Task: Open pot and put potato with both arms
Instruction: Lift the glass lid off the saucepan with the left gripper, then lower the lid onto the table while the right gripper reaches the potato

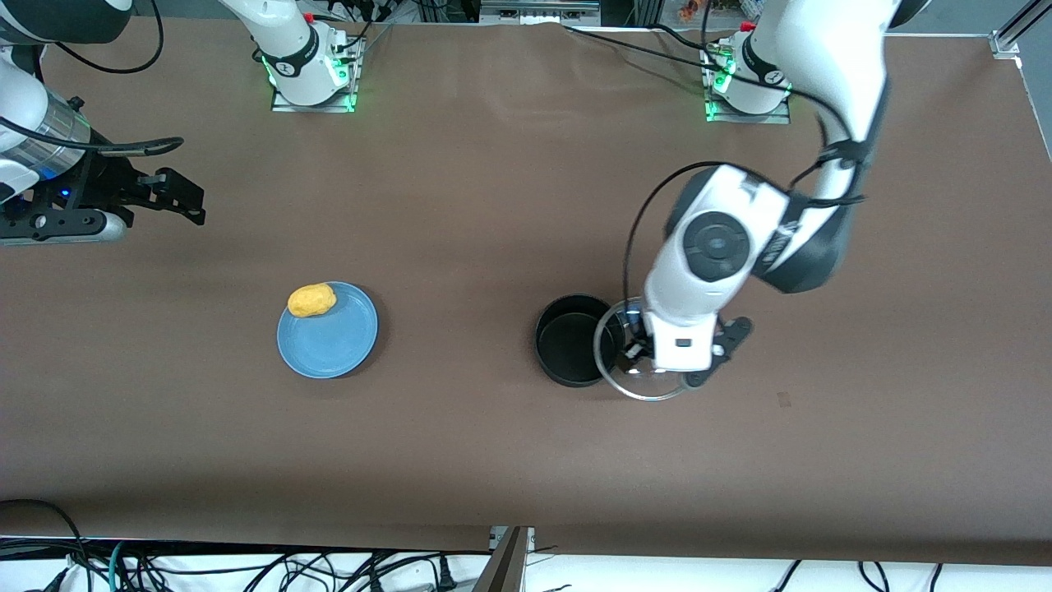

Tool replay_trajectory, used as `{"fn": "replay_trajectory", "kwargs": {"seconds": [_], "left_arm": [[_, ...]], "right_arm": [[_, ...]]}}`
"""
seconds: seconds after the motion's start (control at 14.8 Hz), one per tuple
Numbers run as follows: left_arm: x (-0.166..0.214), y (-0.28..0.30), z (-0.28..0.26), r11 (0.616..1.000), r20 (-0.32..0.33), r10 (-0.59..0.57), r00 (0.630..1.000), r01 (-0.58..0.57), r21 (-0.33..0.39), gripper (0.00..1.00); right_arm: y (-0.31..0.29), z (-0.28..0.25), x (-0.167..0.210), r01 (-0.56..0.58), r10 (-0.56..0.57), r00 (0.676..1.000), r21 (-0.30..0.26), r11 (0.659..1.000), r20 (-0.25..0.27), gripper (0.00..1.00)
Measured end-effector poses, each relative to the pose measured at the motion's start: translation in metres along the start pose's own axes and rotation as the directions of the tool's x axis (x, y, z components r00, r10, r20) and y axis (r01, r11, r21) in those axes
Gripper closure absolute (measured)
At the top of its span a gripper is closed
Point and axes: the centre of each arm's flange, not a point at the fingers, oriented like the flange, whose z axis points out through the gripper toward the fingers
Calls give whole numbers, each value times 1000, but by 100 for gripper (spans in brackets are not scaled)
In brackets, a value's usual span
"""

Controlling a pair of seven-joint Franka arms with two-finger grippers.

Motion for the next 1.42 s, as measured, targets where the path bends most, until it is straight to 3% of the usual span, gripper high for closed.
{"fn": "replay_trajectory", "kwargs": {"seconds": [0.34, 0.61, 0.88, 1.08, 1.42], "left_arm": [[88, -71, -39, 984, 79, 175, 981, -177, 19, 56], [153, -146, -66, 946, 142, 313, 939, -322, 45, 56], [215, -214, -54, 911, 173, 403, 899, -412, 24, 56], [240, -240, -27, 897, 149, 438, 887, -443, 2, 56], [234, -249, 61, 888, 104, 458, 883, -459, -17, 56]], "right_arm": [[0, 0, 0, 0, 0, 1000, 0, 1000, 0, 0], [0, 0, 0, 0, 0, 1000, 0, 1000, 0, 0], [-1, 0, 0, 1, -1, 1000, 0, 1000, -1, 0], [-3, 9, 4, 6, -6, 1000, 1, 1000, 14, 0], [-6, 77, 32, 13, -14, 993, 8, 1000, 114, 0]]}}
